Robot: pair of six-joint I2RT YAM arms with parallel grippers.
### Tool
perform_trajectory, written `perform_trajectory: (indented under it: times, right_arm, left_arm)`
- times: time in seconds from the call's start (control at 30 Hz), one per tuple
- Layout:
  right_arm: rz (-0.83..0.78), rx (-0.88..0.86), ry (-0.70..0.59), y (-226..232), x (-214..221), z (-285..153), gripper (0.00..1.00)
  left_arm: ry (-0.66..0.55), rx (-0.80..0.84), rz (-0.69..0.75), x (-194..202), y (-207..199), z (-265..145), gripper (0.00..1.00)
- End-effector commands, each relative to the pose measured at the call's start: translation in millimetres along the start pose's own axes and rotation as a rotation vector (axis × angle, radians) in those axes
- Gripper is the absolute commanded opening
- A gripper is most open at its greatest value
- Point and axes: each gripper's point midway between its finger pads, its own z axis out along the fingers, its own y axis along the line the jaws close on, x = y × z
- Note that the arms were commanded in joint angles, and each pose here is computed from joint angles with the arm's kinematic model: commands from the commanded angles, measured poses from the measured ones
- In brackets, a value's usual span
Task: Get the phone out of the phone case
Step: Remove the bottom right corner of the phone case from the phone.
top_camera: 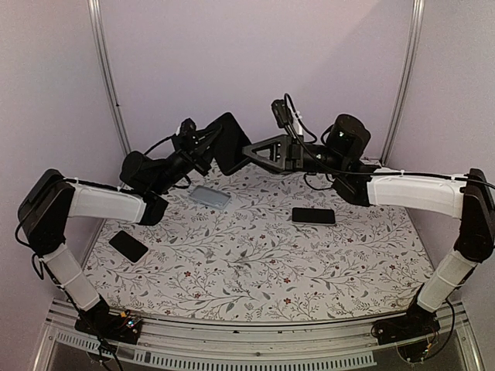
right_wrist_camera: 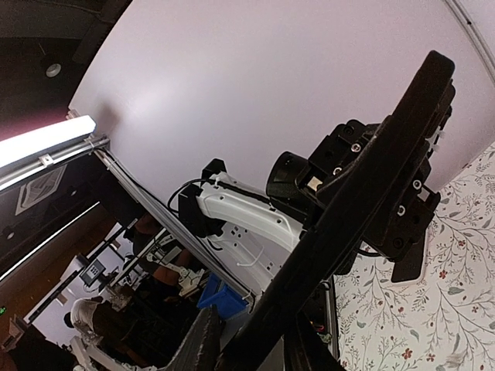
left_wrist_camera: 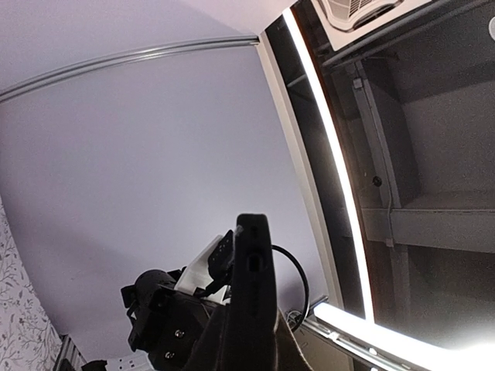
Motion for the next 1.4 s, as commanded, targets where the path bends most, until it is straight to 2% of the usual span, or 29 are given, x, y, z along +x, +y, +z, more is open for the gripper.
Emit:
perform_trajectory:
  times: [0.0,0.2,0.4,0.5,0.67,0.97,1.17,1.23,1.37]
  right_arm:
    - [-0.249,-0.15,-0.01,50.4,-17.3,19.0,0.14]
    - [-0.276,-0.136,-0.012,50.8,-19.7,19.0,0.14]
    - [-0.296,-0.125,0.015,46.8,-14.9,20.3,0.15]
    - [-0.322,-0.096,0.025,43.3,-15.9,22.0,0.15]
    - [-0.357,-0.046,0.025,36.9,-19.1,19.5,0.2]
    - [-0.386,0.012,0.018,34.2,-20.8,12.8,0.38]
    - [-0.388,0.034,0.005,32.7,-20.9,8.2,0.37]
    - [-0.384,0.039,0.003,32.0,-20.9,7.4,0.33]
    - [-0.406,0.026,0.006,36.3,-21.0,6.7,0.31]
  left_arm:
    - [0.154,-0.095,-0.174,41.4,33.0,14.2,0.0]
    - [0.175,-0.092,-0.186,45.2,29.2,17.6,0.0]
    - [0.282,-0.099,-0.225,66.5,27.2,34.6,0.0]
    - [0.287,-0.106,-0.238,69.4,29.3,35.0,0.0]
    - [0.277,-0.124,-0.245,70.2,32.2,30.4,0.0]
    - [0.251,-0.183,-0.241,69.0,43.5,24.9,0.0]
    - [0.252,-0.189,-0.239,67.9,44.9,26.6,0.0]
    - [0.259,-0.193,-0.242,69.1,45.7,27.2,0.0]
    - [0.263,-0.198,-0.256,69.6,48.6,27.1,0.0]
